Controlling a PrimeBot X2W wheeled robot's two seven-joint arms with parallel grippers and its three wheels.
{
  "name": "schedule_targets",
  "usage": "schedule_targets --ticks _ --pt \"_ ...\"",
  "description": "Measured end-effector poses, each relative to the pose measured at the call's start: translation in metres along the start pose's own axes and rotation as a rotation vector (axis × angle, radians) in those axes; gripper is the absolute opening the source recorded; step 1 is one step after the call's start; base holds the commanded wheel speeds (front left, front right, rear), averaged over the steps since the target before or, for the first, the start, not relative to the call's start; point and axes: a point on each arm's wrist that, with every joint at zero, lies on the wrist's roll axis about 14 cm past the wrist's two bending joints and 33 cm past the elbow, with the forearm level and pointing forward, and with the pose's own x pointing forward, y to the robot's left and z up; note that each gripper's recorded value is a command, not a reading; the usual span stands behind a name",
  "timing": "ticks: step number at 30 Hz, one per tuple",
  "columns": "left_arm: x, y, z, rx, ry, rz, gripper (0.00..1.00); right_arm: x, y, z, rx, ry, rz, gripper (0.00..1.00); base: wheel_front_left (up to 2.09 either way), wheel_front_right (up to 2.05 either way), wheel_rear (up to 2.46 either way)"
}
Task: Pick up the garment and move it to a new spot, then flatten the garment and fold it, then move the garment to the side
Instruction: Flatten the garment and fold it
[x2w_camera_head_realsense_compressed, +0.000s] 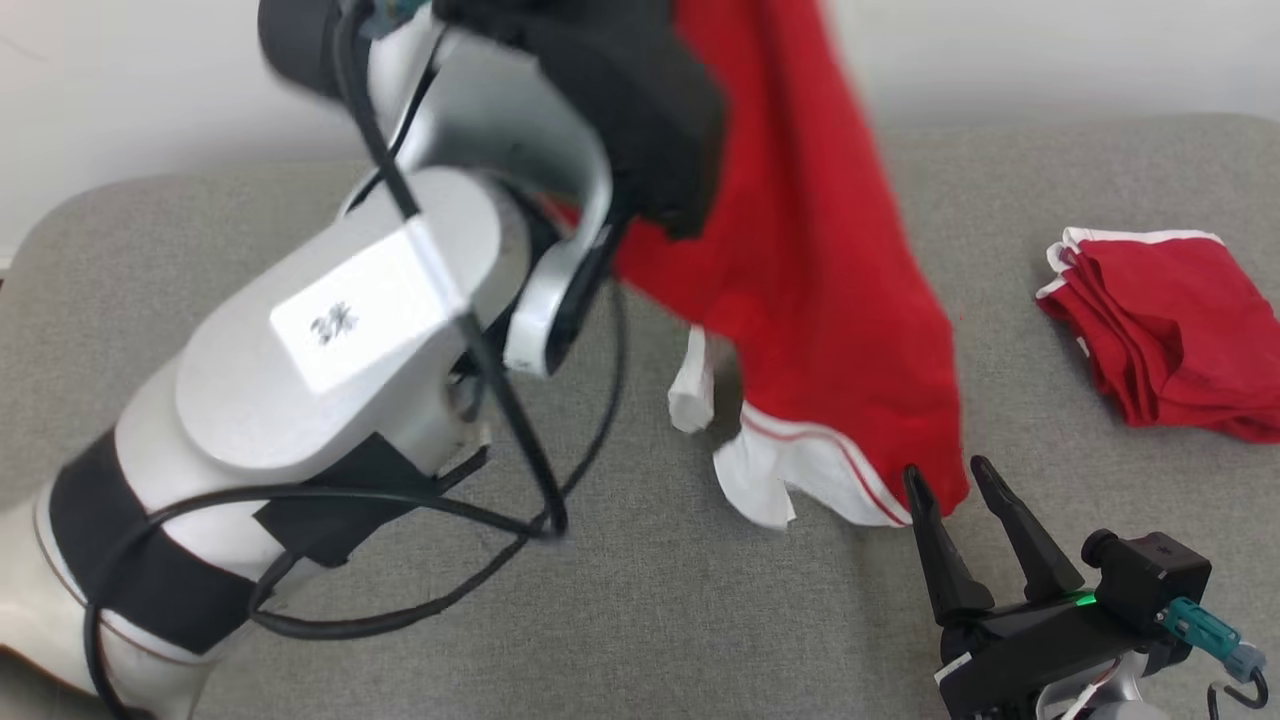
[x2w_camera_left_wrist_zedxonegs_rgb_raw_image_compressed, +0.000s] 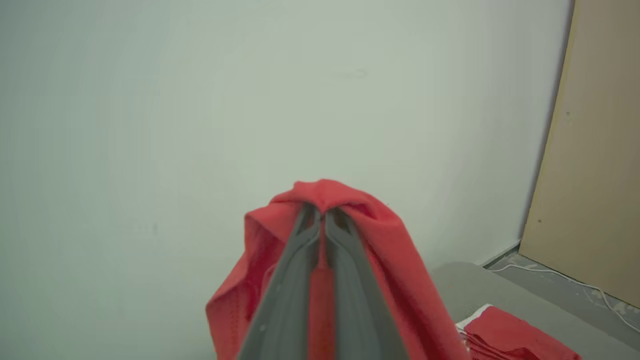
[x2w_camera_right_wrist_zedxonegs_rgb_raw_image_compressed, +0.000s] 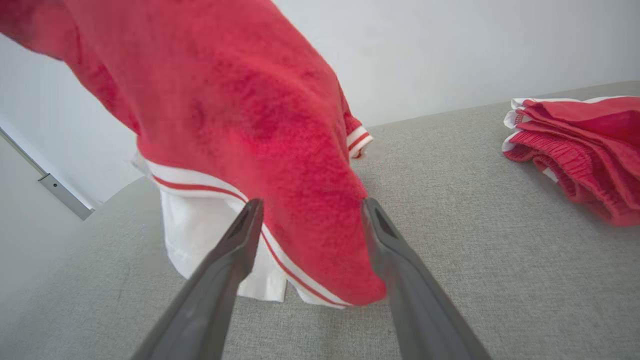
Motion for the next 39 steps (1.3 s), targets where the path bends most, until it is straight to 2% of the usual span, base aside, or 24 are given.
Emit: schedule_targets --ticks 5,9,15,19,20,21,22,32,39 --pt "-0.021 0.038 -0.116 -0.020 0.345 0.102 0.00 0.004 -0.001 -0.003 0.003 0.004 -0.003 1.00 0.00 0.00 0.00" --pt "-0.041 0.063 -0.175 -0.011 0.500 0.163 0.00 0.006 -0.003 -0.006 0.004 0.011 -0.007 1.00 0.00 0.00 0.00" --pt "-0.052 0.088 -0.210 0.027 0.567 0.210 0.00 0.008 -0.004 -0.008 0.004 0.016 -0.010 1.00 0.00 0.00 0.00" --pt "-0.051 0.097 -0.220 0.057 0.546 0.223 0.00 0.007 -0.007 -0.010 0.005 0.021 -0.020 1.00 0.00 0.00 0.00" --pt "-0.049 0.099 -0.220 0.068 0.527 0.225 0.16 0.007 -0.009 -0.010 0.005 0.022 -0.024 1.00 0.00 0.00 0.00" --pt "-0.049 0.099 -0.223 0.074 0.526 0.222 0.55 0.007 -0.009 -0.011 0.005 0.022 -0.026 1.00 0.00 0.00 0.00" --pt "-0.049 0.101 -0.226 0.072 0.526 0.230 1.00 0.007 -0.011 -0.011 0.004 0.022 -0.030 1.00 0.00 0.00 0.00" --pt "-0.064 0.106 -0.248 0.076 0.601 0.243 1.00 0.008 -0.012 -0.011 0.004 0.024 -0.031 1.00 0.00 0.00 0.00" --pt "-0.090 0.122 -0.262 0.077 0.735 0.270 1.00 0.010 -0.004 -0.008 0.002 0.021 -0.007 1.00 0.00 0.00 0.00"
